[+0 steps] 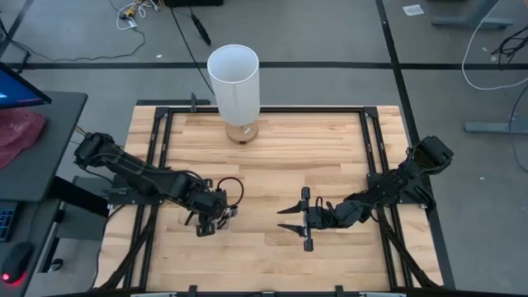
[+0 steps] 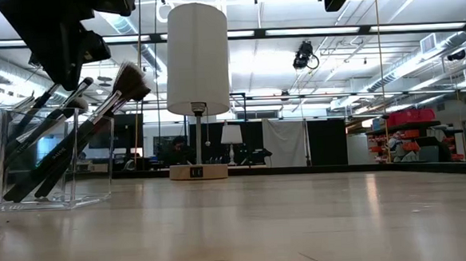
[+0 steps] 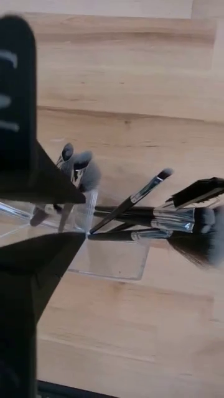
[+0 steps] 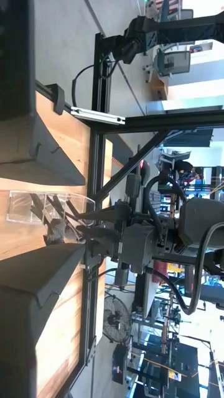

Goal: Put items in baskets/containers
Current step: Put the eyeshadow brush in the transparent organizer, then return to Home Position

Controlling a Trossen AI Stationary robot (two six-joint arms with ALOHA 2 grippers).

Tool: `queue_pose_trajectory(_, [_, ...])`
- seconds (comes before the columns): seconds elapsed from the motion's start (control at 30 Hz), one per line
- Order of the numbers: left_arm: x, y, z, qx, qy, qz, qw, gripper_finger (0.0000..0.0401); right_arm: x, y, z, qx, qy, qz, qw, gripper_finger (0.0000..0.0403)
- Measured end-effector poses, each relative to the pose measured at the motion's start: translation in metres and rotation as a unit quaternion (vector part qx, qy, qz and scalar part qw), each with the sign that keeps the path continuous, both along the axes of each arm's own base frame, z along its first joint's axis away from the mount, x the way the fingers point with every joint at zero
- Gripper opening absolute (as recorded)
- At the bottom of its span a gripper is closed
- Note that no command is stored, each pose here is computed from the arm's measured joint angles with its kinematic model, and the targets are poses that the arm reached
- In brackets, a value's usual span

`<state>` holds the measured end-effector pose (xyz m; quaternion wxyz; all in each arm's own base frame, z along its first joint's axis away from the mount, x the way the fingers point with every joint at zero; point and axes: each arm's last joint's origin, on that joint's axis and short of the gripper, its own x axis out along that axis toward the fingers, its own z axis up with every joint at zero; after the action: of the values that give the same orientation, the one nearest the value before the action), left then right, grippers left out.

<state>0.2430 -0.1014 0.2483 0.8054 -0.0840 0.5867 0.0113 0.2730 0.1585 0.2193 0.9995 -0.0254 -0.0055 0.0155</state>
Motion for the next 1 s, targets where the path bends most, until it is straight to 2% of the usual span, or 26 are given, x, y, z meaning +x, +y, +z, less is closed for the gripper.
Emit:
queue_pose_trajectory(0.2, [0.000,0.004,0.002,0.008,-0.005,-0.024,1.000,0.0139,0.000,0.000,0.000,0.000,0.000,0.000,1.000,0.0162])
queue_pose_trajectory(0.37, [-0.005,0.015,0.025,0.011,-0.032,-0.031,0.999,0.0166,0.000,0.000,0.000,0.000,0.000,0.000,1.000,0.0162])
queue_pose_trajectory(0.53, [-0.013,0.027,0.063,0.059,-0.121,-0.047,0.990,0.0169,0.000,0.000,0.000,0.007,0.002,0.000,1.000,0.0162])
queue_pose_trajectory(0.63, [-0.019,0.032,0.082,0.106,-0.184,-0.023,0.977,0.0169,0.000,0.000,-0.001,0.009,0.004,-0.003,1.000,0.0162])
queue_pose_trajectory(0.77, [-0.031,0.041,0.096,0.155,-0.228,0.002,0.961,0.0169,-0.002,-0.002,0.000,0.024,0.009,-0.057,0.998,0.0162])
queue_pose_trajectory(0.87, [-0.040,0.047,0.105,0.159,-0.248,0.005,0.956,0.0169,-0.009,-0.006,0.005,0.026,0.038,-0.069,0.997,0.0162])
queue_pose_trajectory(1.0, [-0.053,0.060,0.117,0.161,-0.277,0.024,0.947,0.0169,-0.028,-0.015,0.015,0.063,0.114,-0.027,0.991,0.0162])
